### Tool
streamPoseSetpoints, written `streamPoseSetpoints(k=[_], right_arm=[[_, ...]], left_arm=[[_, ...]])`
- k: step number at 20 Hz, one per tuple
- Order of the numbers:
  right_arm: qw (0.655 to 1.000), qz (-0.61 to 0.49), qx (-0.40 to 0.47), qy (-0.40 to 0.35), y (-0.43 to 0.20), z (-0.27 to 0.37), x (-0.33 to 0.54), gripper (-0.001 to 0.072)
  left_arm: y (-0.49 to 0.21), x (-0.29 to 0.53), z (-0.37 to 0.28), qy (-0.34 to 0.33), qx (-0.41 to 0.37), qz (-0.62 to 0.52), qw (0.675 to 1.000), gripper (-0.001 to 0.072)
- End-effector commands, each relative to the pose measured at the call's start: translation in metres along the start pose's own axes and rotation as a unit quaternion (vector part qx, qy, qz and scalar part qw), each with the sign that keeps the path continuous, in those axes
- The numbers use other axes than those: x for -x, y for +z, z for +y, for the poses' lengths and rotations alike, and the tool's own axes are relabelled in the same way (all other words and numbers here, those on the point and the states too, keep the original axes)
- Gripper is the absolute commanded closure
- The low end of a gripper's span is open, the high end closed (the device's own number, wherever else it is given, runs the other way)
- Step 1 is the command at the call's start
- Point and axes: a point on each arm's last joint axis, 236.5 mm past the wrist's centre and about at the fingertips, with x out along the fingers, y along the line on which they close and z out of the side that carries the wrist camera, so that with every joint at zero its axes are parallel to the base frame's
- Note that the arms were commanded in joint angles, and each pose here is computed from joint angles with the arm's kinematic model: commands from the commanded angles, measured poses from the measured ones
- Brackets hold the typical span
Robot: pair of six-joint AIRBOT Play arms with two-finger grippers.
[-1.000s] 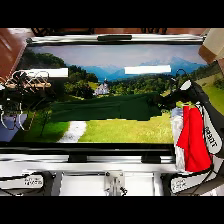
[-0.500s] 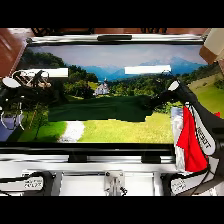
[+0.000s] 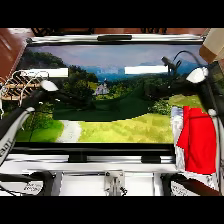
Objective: Fold the shirts.
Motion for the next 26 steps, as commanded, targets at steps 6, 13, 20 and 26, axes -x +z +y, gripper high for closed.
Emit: streamPoseSetpoints(k=[6,13,20,26], right_arm=[[0.998,-0.058,-0.013,0.027,-0.051,0.088,0.109,0.0636],[0.997,-0.066,-0.027,0.011,-0.055,0.084,0.116,0.0636],[0.999,-0.009,-0.035,-0.01,-0.04,0.058,0.06,0.0637],[0.999,0.017,0.021,0.027,-0.035,0.109,-0.051,0.0637]], left_arm=[[-0.025,-0.135,-0.089,-0.079,0.057,-0.018,0.995,0.0675],[-0.02,-0.118,-0.105,-0.08,-0.014,-0.016,0.997,0.0678],[0.027,0.073,-0.039,0.023,-0.07,-0.132,0.989,0.0677],[0.019,0.212,-0.013,0.071,-0.049,-0.261,0.961,0.0676]])
